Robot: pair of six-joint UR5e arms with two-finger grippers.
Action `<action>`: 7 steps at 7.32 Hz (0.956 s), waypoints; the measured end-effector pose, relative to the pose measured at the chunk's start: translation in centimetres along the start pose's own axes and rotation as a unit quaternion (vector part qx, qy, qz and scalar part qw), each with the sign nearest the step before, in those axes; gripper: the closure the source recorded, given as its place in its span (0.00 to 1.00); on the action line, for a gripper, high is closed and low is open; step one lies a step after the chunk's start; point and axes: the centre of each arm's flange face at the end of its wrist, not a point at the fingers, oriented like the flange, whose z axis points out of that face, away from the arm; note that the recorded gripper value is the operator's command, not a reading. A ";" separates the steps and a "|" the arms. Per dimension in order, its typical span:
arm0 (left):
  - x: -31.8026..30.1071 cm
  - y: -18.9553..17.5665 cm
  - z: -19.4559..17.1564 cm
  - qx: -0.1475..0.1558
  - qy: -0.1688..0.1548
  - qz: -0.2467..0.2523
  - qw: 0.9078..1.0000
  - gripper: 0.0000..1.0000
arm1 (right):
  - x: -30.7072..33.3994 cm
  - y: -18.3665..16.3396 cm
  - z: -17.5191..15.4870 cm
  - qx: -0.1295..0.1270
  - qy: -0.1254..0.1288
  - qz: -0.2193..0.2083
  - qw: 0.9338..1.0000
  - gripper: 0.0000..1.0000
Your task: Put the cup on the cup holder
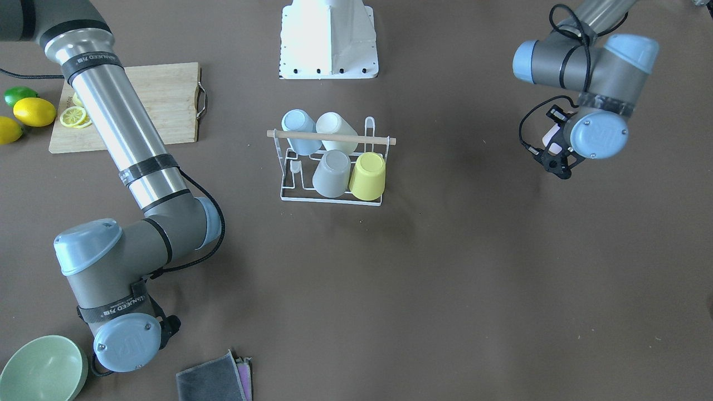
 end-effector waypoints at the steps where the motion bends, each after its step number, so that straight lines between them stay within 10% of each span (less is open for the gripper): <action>1: 1.1 0.6 -1.1 0.078 -0.018 0.003 0.997 0.75 | -0.1 -0.1 0.2 -0.003 -0.001 0.001 1.000 0.00; 4: 3.6 1.2 -3.9 0.268 -0.042 0.065 0.960 0.74 | -0.3 -0.2 0.9 -0.013 -0.008 0.006 1.000 0.00; 7: 7.5 3.0 -8.3 0.480 0.005 0.088 0.873 0.74 | -1.1 -0.3 1.6 -0.028 -0.014 0.010 0.999 0.00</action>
